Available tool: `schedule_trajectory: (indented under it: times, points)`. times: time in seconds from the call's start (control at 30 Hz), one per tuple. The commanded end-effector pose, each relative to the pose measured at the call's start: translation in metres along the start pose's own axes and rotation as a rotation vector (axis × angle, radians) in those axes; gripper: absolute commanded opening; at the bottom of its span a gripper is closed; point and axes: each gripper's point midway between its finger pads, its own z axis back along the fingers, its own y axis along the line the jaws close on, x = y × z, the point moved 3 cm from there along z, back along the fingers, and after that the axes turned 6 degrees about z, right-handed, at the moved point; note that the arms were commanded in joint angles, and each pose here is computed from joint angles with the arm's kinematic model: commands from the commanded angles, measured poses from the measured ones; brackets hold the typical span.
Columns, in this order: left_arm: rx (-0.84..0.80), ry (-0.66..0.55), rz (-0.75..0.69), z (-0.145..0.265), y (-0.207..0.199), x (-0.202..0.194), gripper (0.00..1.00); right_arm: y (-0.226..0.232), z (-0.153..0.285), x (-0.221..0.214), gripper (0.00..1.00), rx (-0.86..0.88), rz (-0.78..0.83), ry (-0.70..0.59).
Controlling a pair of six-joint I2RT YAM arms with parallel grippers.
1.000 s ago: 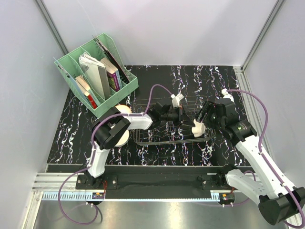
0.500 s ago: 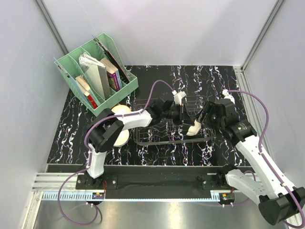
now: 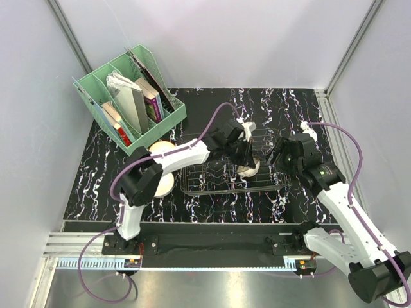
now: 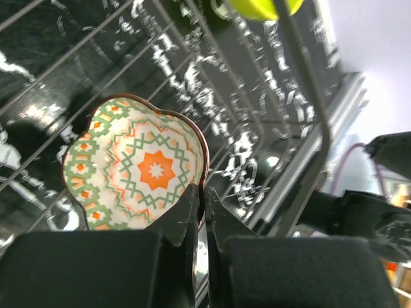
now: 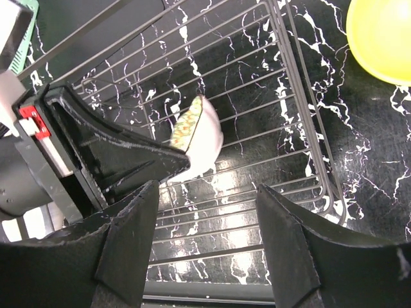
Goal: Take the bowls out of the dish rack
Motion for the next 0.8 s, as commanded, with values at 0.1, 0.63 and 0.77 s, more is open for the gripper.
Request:
schedule_trajectory:
  times: [0.1,0.63,0.77]
  points:
    - [0.096,0.014,-0.181,0.005,-0.021,-0.009,0.00,-0.007,-0.007,-0.004,0.70,-0.049,0.008,0.008]
    - [0.302,0.074,-0.342,-0.024,-0.009,-0.059,0.00,-0.011,-0.006,-0.004,0.71,-0.069,0.010,-0.001]
    - [0.322,0.101,-0.315,-0.029,0.000,-0.068,0.11,-0.012,-0.006,-0.005,0.71,-0.068,0.021,0.002]
